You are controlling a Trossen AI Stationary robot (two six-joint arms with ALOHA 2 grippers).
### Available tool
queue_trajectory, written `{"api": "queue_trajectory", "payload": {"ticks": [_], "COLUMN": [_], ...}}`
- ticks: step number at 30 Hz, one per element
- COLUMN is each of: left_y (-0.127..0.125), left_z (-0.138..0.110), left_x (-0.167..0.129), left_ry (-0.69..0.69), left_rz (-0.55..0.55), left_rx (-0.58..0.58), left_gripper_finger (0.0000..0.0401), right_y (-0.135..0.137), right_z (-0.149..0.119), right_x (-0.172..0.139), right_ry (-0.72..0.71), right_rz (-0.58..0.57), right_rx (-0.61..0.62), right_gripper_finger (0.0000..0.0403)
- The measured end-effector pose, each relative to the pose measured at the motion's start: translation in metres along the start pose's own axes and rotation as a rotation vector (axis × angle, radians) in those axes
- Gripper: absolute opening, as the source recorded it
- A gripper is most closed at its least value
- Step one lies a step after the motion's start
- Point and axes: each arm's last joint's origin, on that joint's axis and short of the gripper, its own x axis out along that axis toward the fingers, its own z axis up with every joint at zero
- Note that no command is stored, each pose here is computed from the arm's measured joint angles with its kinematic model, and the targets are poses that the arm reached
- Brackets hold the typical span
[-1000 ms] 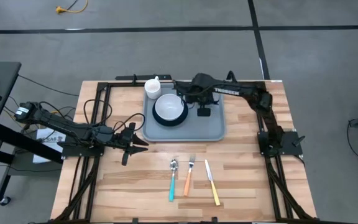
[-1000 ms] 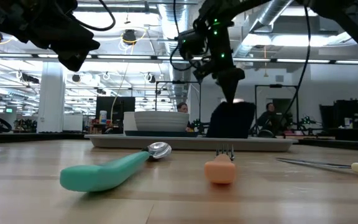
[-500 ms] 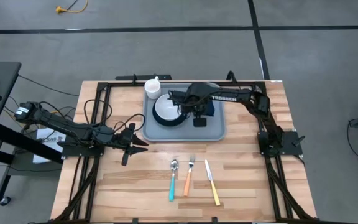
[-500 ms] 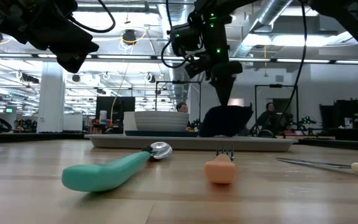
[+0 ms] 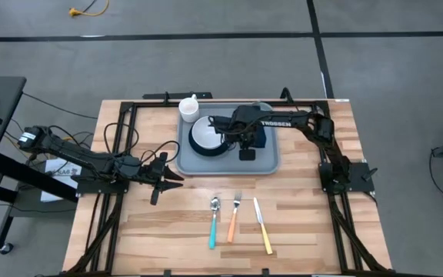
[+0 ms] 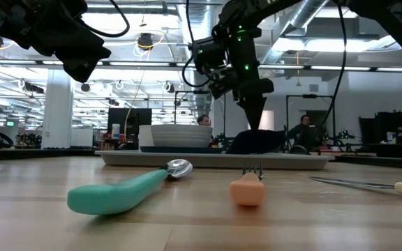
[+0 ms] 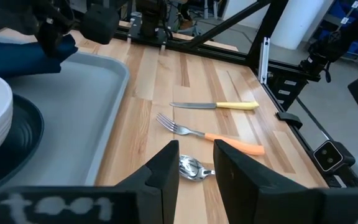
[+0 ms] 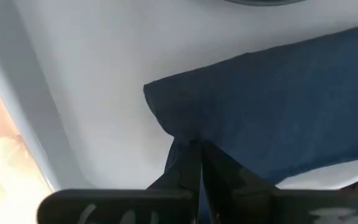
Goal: Set up tray
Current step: Put the blue napkin on the gray serving tray to the right of the green plate
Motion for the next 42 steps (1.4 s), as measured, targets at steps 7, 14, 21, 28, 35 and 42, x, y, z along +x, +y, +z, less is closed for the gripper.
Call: {"api": "queue_trajectory", "payload": {"ticks": [7, 14, 21, 28, 35, 42], "left_y": [0.0000, 0.0000, 0.0000, 0.0000, 0.0000, 0.0000], "left_z": [-0.0001, -0.0001, -0.0001, -0.0001, -0.0001, -0.0002], "left_x": [0.0000, 0.0000, 0.0000, 0.0000, 0.0000, 0.0000], "left_ry": [0.000, 0.000, 0.000, 0.000, 0.000, 0.000], "left_rz": [0.000, 0.000, 0.000, -0.001, 0.000, -0.001], "left_rx": [-0.006, -0.009, -0.013, -0.013, -0.013, -0.013], "left_gripper_finger": [0.0087, 0.0087, 0.0087, 0.0087, 0.0087, 0.0087], "right_y": [-0.0002, -0.0005, -0.0007, -0.0008, -0.0008, -0.0006], "right_z": [0.0023, 0.0037, 0.0040, 0.0042, 0.0042, 0.0043], "right_x": [0.0020, 0.0020, 0.0020, 0.0019, 0.0019, 0.0019], "right_ry": [-0.023, -0.037, -0.041, -0.042, -0.042, -0.042], "right_rz": [-0.004, -0.005, -0.008, -0.010, -0.010, -0.009], "right_rx": [0.019, 0.033, 0.059, 0.059, 0.067, 0.067], "right_gripper_finger": [0.0000, 0.0000, 0.0000, 0.0000, 0.0000, 0.0033]}}
